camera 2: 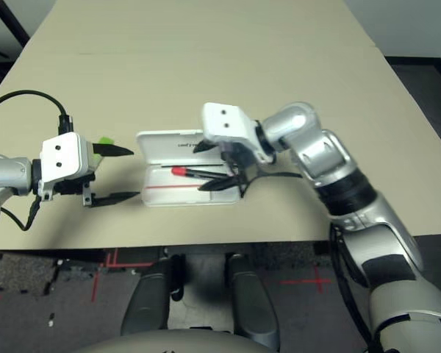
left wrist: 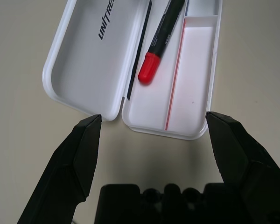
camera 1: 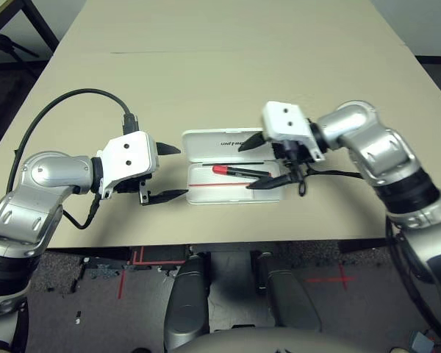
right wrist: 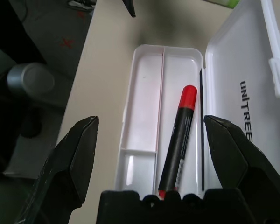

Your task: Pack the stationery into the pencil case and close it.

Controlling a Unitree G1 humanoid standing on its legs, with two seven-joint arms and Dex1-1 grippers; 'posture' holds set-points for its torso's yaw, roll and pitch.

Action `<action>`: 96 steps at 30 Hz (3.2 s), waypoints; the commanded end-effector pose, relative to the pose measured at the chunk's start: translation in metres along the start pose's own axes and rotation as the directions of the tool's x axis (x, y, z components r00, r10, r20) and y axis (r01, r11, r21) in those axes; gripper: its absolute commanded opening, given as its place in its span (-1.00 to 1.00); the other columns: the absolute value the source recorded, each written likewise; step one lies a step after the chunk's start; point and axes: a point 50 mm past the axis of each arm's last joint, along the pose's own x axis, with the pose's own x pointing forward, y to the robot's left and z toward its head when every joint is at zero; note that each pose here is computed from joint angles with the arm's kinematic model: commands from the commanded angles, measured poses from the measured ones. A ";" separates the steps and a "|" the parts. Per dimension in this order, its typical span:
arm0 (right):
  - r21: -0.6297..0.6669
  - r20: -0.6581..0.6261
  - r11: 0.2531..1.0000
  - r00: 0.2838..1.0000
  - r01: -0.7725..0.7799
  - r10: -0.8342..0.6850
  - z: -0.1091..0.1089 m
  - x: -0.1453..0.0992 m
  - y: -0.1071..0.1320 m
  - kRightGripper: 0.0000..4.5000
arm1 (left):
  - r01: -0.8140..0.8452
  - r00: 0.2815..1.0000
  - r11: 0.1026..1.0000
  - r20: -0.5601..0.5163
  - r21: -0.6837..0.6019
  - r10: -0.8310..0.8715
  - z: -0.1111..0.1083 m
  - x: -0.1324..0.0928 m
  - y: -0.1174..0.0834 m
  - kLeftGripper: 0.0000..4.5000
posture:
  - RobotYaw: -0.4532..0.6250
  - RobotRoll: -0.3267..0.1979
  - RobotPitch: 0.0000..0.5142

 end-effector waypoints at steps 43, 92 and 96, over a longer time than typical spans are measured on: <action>0.205 0.076 0.965 0.980 0.164 -0.182 -0.026 -0.033 0.039 0.99 | -0.628 0.750 0.569 -0.608 -0.530 0.261 -0.047 -0.008 0.045 1.00 | -0.08 0.25 -0.11; 0.179 0.057 0.967 0.979 0.180 -0.193 -0.034 -0.023 0.031 1.00 | 0.085 0.926 0.976 -0.345 -0.199 -0.151 0.023 -0.001 -0.002 -0.53 | -0.04 0.25 -0.11; 0.175 0.059 0.968 0.979 0.180 -0.193 -0.034 -0.021 0.030 1.00 | 0.121 0.932 0.985 -0.328 -0.125 -0.156 0.022 0.022 -0.001 -0.53 | -0.04 0.25 -0.12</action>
